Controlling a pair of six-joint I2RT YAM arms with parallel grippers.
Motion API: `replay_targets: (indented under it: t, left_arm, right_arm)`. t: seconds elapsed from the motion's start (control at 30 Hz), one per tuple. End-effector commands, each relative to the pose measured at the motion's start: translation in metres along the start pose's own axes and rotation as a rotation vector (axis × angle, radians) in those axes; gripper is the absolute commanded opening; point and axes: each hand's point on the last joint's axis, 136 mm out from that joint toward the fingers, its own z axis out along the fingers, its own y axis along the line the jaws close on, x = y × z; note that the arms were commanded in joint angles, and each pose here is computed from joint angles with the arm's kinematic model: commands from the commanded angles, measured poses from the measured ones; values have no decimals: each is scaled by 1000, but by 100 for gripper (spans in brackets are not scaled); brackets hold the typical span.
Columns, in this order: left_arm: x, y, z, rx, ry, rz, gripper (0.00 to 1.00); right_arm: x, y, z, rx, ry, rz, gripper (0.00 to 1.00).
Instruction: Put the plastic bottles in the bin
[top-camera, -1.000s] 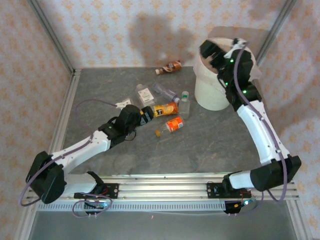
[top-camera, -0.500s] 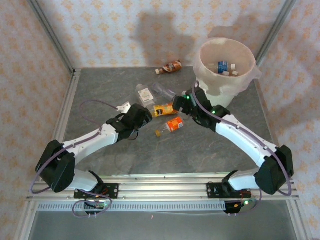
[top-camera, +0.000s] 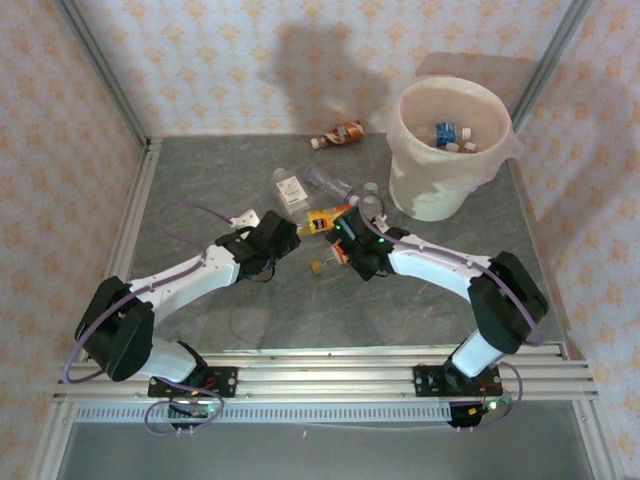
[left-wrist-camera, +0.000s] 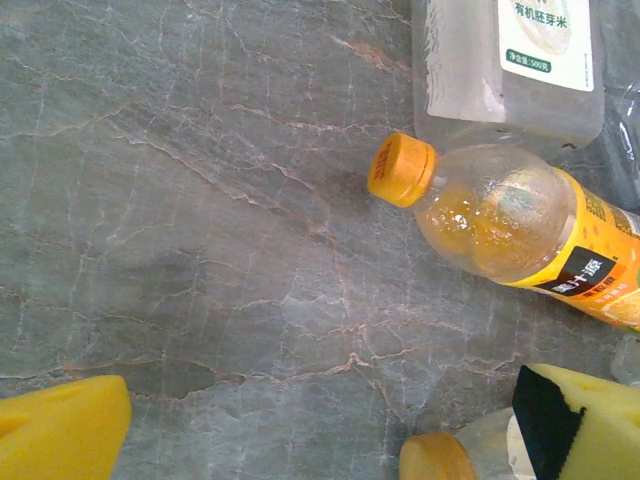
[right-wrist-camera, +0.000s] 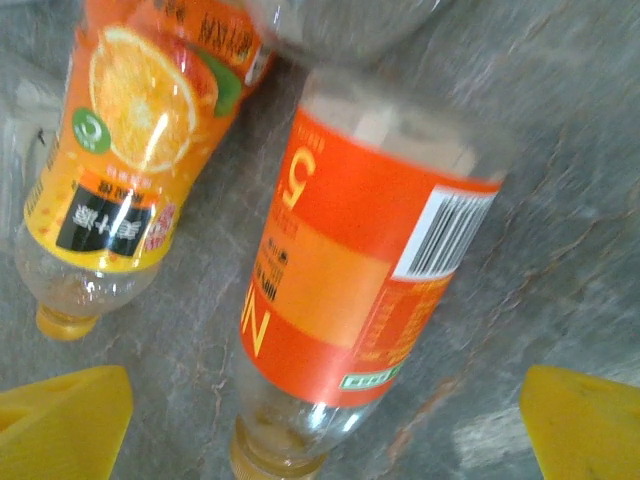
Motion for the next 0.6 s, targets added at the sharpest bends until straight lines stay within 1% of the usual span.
replay_targets:
  t: [0.0,0.13,0.23,0.33,0.37,0.57]
  left_arm:
    - [-10,9,-1,-51,-32,-7,100]
    - [-10,12,-1,-55,-33,-1,100]
    - [-9,9,0,-47,-25,13,100]
    - [-8,6,2,-38,-18,19,100]
    - [-7,6,3,-40,-13,21,100]
    - [-3,6,8,-50,4,28,100]
  right_arm:
    - [4,3,5,9,-25,81,97]
    - [-3,0,13,44,-73,71,92]
    - [-16,4,12,60,-150,37,88]
    - [-29,2,11,76,-221,42,77]
    - [-31,0,11,91,-234,47,75]
    - [-28,-3,22,130,-206,36,74]
